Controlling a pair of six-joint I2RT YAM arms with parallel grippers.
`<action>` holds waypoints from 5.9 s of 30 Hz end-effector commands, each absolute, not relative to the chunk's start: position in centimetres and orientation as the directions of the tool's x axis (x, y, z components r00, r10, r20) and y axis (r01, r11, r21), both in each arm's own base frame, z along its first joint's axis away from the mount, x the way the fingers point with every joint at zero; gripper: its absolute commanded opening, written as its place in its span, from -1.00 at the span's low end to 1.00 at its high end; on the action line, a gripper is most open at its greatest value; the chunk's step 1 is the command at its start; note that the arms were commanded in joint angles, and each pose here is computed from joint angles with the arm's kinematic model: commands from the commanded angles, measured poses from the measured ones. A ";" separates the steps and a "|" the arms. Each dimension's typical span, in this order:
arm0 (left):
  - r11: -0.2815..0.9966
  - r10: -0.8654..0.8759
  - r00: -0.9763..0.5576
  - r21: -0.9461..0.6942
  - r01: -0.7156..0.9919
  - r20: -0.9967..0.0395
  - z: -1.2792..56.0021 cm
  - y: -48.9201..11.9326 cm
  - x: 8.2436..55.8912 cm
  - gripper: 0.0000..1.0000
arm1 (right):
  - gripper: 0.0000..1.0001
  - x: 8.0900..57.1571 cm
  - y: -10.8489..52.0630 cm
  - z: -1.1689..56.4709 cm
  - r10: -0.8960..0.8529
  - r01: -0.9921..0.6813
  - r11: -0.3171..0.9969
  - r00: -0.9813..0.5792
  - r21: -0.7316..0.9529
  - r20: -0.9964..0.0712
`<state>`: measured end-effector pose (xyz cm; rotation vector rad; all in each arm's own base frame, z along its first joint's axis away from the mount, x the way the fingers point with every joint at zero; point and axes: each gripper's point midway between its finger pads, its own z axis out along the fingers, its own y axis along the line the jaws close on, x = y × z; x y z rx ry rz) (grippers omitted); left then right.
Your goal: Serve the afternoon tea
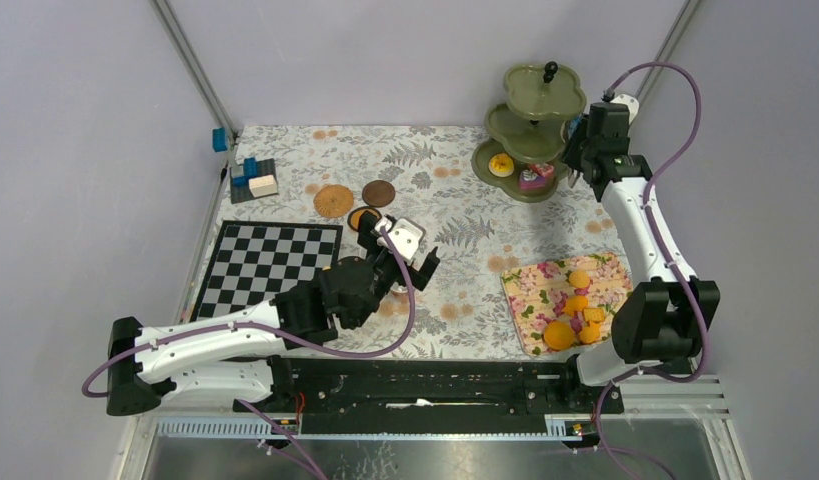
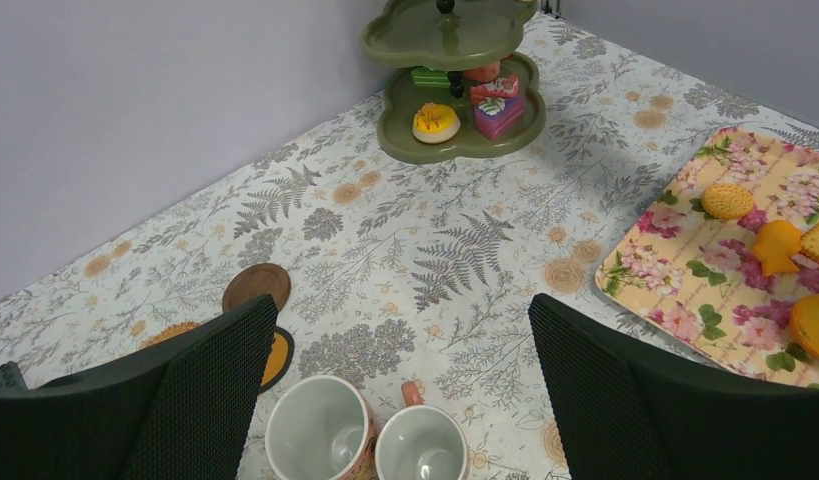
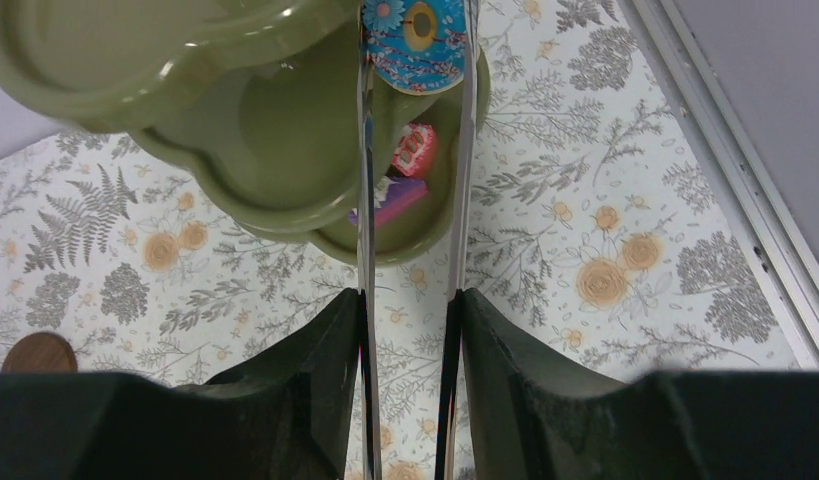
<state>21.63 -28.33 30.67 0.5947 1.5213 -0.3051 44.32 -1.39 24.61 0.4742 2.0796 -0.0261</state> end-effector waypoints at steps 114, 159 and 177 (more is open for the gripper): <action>0.826 0.125 0.026 0.119 0.551 -0.992 30.9 -28.6 22.1 0.98 | -0.13 9.6 3.9 18.7 0.489 0.430 0.867 -0.831 0.251 -0.265; 0.846 0.155 0.039 0.153 0.511 -0.987 30.7 -27.9 22.6 0.98 | -0.14 42.6 7.0 30.9 0.649 0.040 0.734 -0.338 0.678 -0.682; 0.843 0.162 0.041 0.160 0.513 -0.986 30.5 -28.1 22.7 0.98 | -0.02 48.8 7.4 27.2 0.680 0.051 0.707 -0.321 0.705 -0.659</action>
